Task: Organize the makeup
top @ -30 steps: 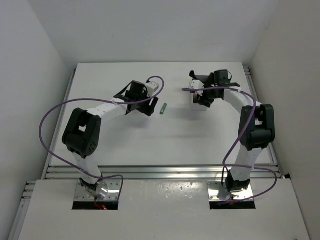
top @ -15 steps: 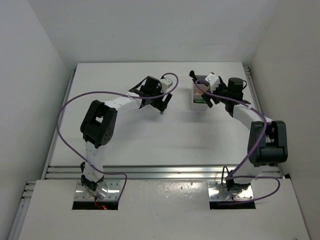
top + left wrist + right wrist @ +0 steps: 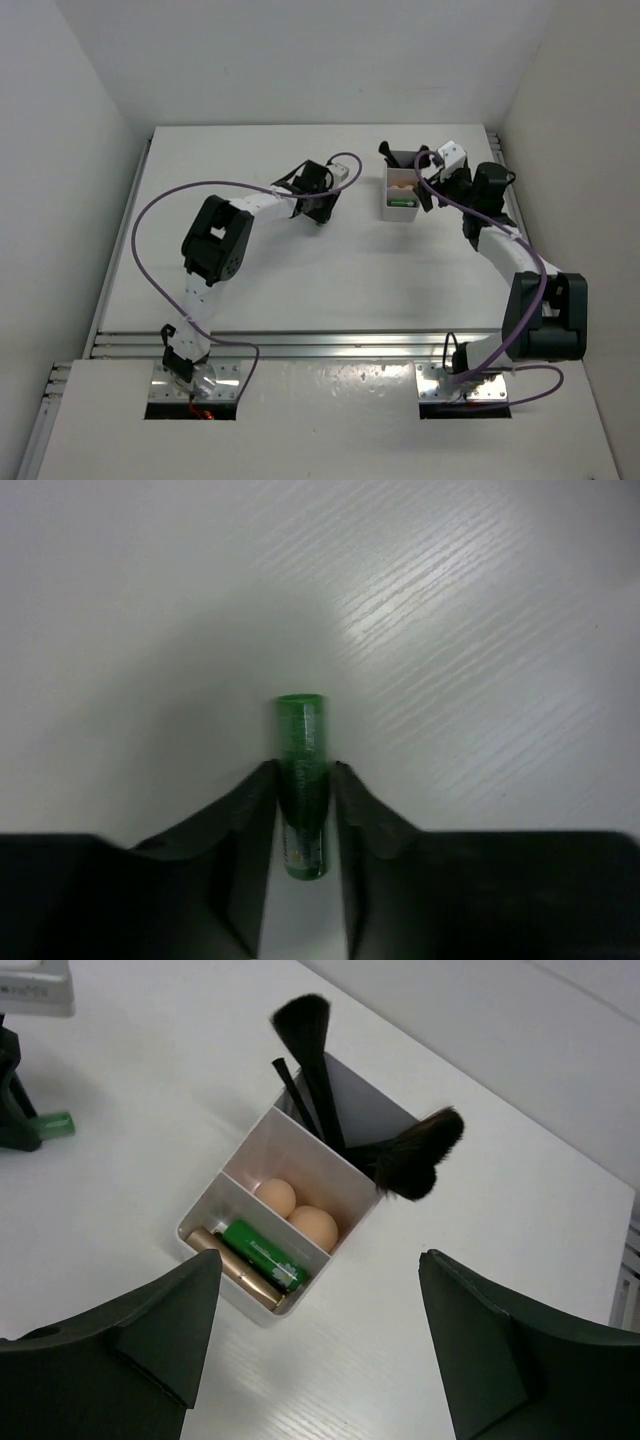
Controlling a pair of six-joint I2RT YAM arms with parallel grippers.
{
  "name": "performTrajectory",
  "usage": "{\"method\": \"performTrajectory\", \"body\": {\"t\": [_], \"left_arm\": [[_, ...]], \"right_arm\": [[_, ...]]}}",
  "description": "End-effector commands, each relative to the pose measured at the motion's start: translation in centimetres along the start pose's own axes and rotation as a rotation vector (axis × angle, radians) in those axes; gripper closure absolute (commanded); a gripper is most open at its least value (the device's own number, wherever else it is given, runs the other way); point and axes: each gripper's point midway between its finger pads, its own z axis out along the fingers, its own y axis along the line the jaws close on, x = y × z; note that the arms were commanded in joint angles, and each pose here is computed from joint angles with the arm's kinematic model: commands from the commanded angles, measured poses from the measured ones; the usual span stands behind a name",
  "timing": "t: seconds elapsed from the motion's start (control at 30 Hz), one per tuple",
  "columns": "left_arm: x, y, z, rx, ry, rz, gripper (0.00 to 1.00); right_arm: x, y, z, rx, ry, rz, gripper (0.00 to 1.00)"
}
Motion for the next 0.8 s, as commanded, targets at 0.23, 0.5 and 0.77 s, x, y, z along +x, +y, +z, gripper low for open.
{"method": "performTrajectory", "body": {"t": [0.23, 0.5, 0.77], "left_arm": [[-3.1, -1.1, -1.3, 0.002, -0.024, 0.072, 1.00], [-15.8, -8.4, -7.6, 0.119, -0.371, 0.583, 1.00], [-17.2, -17.9, -5.9, 0.449, -0.583, 0.703, 1.00]], "right_arm": [[-4.3, -4.8, -2.9, 0.139, -0.191, 0.149, 0.20], [-2.3, -8.3, -4.3, 0.230, -0.239, 0.316, 0.20], [-0.5, -7.6, -4.7, 0.238, -0.186, 0.268, 0.20]]}}
